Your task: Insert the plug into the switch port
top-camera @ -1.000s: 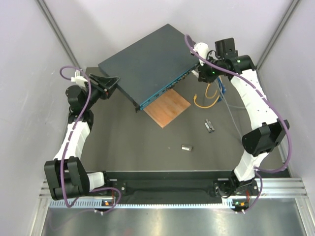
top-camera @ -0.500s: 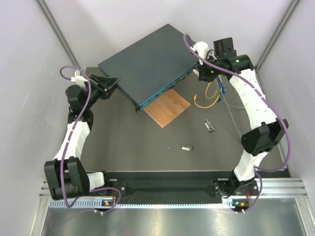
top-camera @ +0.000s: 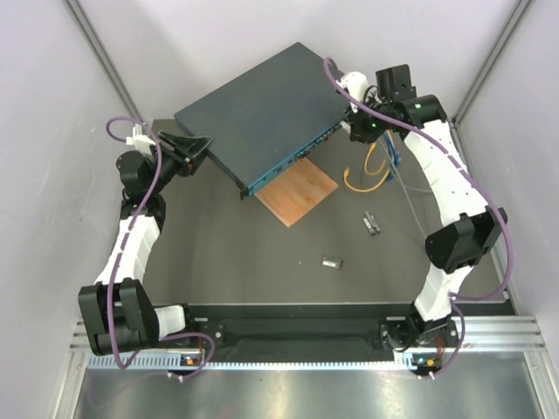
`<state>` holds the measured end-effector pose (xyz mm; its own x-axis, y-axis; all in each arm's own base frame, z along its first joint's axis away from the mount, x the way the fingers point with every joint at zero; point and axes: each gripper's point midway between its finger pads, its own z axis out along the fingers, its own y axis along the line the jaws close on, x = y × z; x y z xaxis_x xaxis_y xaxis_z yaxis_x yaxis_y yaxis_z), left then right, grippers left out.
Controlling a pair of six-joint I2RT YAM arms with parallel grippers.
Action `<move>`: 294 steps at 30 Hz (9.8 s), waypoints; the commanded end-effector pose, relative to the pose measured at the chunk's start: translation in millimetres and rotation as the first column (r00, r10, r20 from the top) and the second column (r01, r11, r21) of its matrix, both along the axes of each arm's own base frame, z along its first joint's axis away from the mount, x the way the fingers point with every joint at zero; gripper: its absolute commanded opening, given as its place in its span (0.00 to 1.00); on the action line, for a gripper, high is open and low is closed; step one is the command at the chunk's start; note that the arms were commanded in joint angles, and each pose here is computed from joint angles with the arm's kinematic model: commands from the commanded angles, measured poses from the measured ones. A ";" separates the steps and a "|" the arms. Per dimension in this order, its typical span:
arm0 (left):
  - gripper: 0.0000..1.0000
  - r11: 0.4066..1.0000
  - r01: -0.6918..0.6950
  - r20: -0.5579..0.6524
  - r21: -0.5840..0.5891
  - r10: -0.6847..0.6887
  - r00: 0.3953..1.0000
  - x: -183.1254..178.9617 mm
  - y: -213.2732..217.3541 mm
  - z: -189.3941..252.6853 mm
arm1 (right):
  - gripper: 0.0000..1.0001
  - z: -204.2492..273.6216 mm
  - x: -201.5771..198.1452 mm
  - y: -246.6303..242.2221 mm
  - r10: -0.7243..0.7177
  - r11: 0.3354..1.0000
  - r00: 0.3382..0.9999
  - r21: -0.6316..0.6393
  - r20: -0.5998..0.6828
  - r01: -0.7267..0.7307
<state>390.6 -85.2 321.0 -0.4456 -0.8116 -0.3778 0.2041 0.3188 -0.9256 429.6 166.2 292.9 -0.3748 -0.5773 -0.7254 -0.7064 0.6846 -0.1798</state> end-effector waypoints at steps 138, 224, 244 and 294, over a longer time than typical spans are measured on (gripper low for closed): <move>0.00 0.995 -0.012 0.142 0.094 -0.002 0.990 -1.4 -2.7 23.5 | 0.45 44.1 10.0 -15.0 0.030 0.983 0.975 0.170 0.220 -0.069; 0.04 0.991 -0.028 0.176 0.134 0.004 0.984 3.4 2.7 35.8 | 0.29 37.0 6.9 -0.9 -0.011 0.953 0.953 0.292 0.304 -0.082; 0.92 0.986 -0.072 0.357 0.152 0.013 0.934 -23.5 5.5 101.0 | 0.81 -65.6 -142.3 -46.8 0.204 0.975 0.979 0.089 -0.023 -0.201; 0.99 0.975 -0.170 0.376 0.145 0.105 0.921 -36.3 31.4 109.6 | 0.10 -248.2 -85.0 -127.3 -0.125 0.947 0.968 -0.316 -0.216 0.051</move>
<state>356.4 -55.3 411.9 -0.1981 -0.7807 -0.5927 0.3966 0.4891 -0.7768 320.3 40.0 26.5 -0.6080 -0.7172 -0.3406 -0.7016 0.6861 -0.1923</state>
